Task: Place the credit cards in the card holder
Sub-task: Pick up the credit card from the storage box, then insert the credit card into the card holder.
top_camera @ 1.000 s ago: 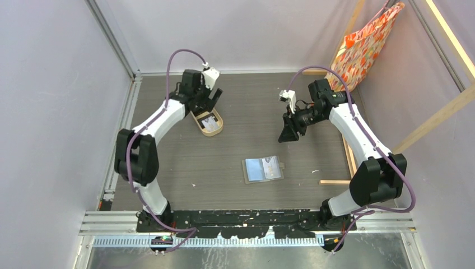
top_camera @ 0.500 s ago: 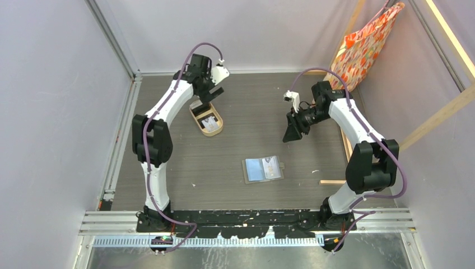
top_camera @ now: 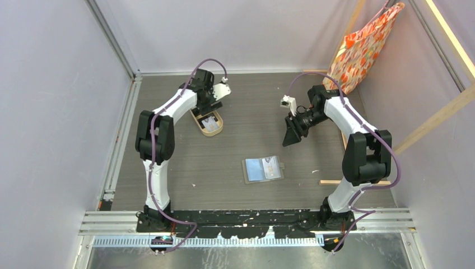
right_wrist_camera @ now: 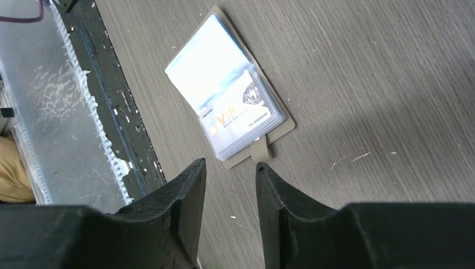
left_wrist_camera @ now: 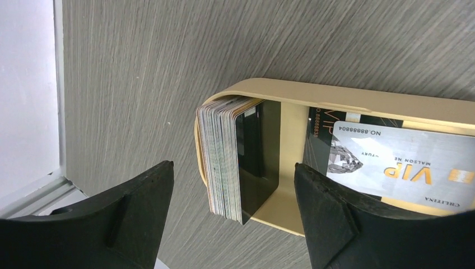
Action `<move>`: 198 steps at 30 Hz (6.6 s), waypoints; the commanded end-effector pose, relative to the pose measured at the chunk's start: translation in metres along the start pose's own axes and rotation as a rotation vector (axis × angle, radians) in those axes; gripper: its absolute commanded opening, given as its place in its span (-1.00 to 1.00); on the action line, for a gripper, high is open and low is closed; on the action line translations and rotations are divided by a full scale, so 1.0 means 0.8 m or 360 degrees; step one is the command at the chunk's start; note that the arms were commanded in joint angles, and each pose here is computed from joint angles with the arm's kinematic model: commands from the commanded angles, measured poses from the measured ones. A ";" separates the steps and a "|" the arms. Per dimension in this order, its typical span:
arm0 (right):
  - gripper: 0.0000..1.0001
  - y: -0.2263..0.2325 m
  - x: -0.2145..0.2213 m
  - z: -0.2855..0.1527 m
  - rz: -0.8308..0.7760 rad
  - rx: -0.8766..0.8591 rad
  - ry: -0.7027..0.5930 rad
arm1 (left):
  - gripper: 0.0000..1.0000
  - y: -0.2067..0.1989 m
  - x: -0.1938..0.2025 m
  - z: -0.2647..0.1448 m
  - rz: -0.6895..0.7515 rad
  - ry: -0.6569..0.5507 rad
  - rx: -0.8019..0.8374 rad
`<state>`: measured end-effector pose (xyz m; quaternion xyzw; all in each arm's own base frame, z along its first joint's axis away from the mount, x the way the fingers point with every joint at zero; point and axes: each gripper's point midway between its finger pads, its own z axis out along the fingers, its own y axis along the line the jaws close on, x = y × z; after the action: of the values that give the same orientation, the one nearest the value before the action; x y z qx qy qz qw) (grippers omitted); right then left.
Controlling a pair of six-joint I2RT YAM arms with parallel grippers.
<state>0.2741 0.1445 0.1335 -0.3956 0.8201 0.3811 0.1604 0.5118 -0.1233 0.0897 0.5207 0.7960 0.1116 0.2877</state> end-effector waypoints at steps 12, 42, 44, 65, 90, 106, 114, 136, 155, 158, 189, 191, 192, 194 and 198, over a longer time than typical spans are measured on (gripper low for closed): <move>-0.16 0.006 -0.010 -0.007 -0.0064 -0.0036 -0.0031 | 0.24 0.034 0.005 0.011 -0.0062 -0.0012 -0.0302; -0.18 0.008 -0.008 -0.005 -0.0050 -0.0063 -0.0025 | 0.02 0.051 -0.012 -0.024 -0.0072 -0.0058 -0.0464; -0.18 0.008 -0.008 -0.005 -0.0050 -0.0063 -0.0025 | 0.02 0.051 -0.012 -0.024 -0.0073 -0.0060 -0.0466; -0.19 0.009 -0.007 -0.004 -0.0046 -0.0069 -0.0023 | -0.59 0.047 -0.018 -0.028 -0.0070 -0.0080 -0.0448; -0.19 0.010 -0.006 -0.004 -0.0046 -0.0079 -0.0020 | -0.99 0.034 -0.042 -0.056 -0.0142 -0.0187 -0.0295; -0.20 0.017 -0.012 -0.003 -0.0028 -0.0109 -0.0051 | -0.99 0.048 -0.115 -0.159 -0.0802 -0.0588 -0.0254; -0.20 0.021 -0.031 -0.004 -0.0013 0.0009 -0.0143 | -0.99 -0.045 -0.205 -0.234 -0.1211 -0.1210 0.0579; 0.11 0.090 -0.135 -0.034 0.0584 -0.0323 -0.0926 | -0.99 -0.210 -0.237 -0.301 -0.2067 -0.1971 0.1802; -0.37 0.094 -0.145 -0.030 0.0672 -0.0404 -0.0950 | -0.99 -0.225 -0.253 -0.297 -0.2146 -0.1977 0.1787; -0.43 0.095 -0.144 -0.028 0.0668 -0.0410 -0.0944 | -0.99 -0.228 -0.256 -0.296 -0.2178 -0.1975 0.1787; -0.98 0.068 -0.002 0.029 0.0698 -0.0283 -0.0515 | 1.00 -0.206 -0.077 -0.301 -0.1837 -0.1650 0.0691; -0.98 0.061 0.005 0.034 0.0738 -0.0278 -0.0444 | 0.93 -0.225 -0.085 -0.298 -0.1858 -0.1582 0.0887; -0.98 0.058 0.008 0.037 0.0759 -0.0281 -0.0424 | 0.77 -0.235 -0.089 -0.295 -0.1875 -0.1530 0.0976; -0.98 0.056 0.015 0.045 0.0787 -0.0287 -0.0389 | 0.44 -0.253 -0.096 -0.287 -0.1904 -0.1453 0.1125; -0.98 0.055 0.026 0.063 0.0808 -0.0310 -0.0310 | 0.13 -0.298 -0.114 -0.277 -0.1865 -0.1354 0.1257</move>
<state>0.2276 0.1836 0.1127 -0.1251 0.8352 0.5252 0.1048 0.2567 -0.2523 0.1868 0.0487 0.7492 -0.5144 0.4144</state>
